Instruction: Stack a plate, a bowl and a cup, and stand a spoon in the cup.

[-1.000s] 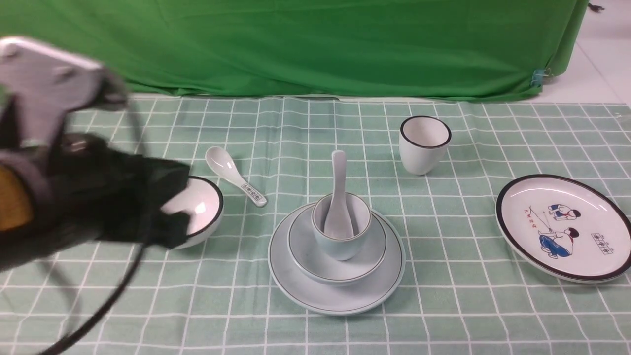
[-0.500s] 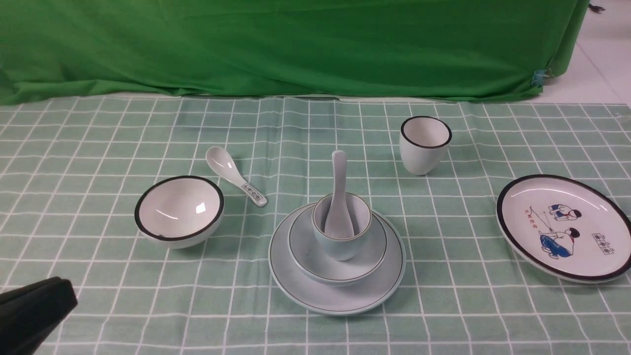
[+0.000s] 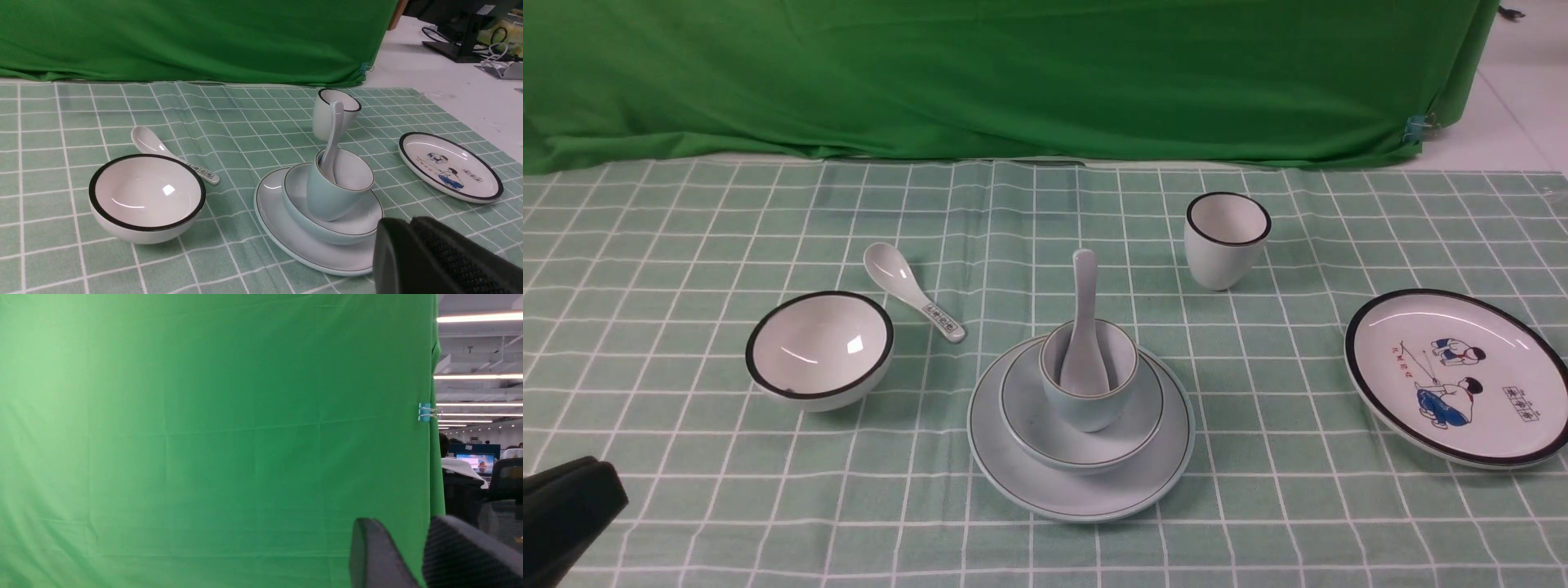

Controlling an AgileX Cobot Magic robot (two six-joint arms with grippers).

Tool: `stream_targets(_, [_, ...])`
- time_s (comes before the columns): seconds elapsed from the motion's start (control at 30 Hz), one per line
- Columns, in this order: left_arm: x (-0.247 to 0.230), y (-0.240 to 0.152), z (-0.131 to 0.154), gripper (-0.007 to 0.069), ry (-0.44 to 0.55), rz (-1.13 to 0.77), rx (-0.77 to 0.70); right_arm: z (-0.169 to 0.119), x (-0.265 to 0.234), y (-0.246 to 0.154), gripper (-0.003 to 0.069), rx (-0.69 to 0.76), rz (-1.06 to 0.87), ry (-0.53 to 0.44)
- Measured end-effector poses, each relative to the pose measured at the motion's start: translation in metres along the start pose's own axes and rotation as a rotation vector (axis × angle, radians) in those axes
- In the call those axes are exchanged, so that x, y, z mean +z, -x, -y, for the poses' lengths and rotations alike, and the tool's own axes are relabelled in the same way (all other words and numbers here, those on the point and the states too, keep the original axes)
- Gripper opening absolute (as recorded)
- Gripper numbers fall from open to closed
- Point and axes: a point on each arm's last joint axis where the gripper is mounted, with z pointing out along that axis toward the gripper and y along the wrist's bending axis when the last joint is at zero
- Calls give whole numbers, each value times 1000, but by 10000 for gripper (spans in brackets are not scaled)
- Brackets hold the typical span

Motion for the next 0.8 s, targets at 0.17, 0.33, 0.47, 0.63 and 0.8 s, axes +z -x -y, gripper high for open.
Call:
stream_targets(0.17, [-1, 0, 0, 11, -3, 5, 16, 0, 0, 0, 241, 0, 0, 0])
stream_targets(0.33, [-7, -7, 1, 11, 31, 158, 143, 0, 0, 0, 241, 1, 0, 0])
stream_targets(0.47, [6, -40, -18, 11, 249, 224, 163, 0, 0, 0, 241, 1, 0, 0])
stream_targets(0.63, [22, -80, -39, 11, 395, 156, 130, 0, 0, 0, 241, 1, 0, 0])
stream_targets(0.8, [24, -89, -43, 11, 410, 118, 139, 0, 0, 0, 241, 1, 0, 0])
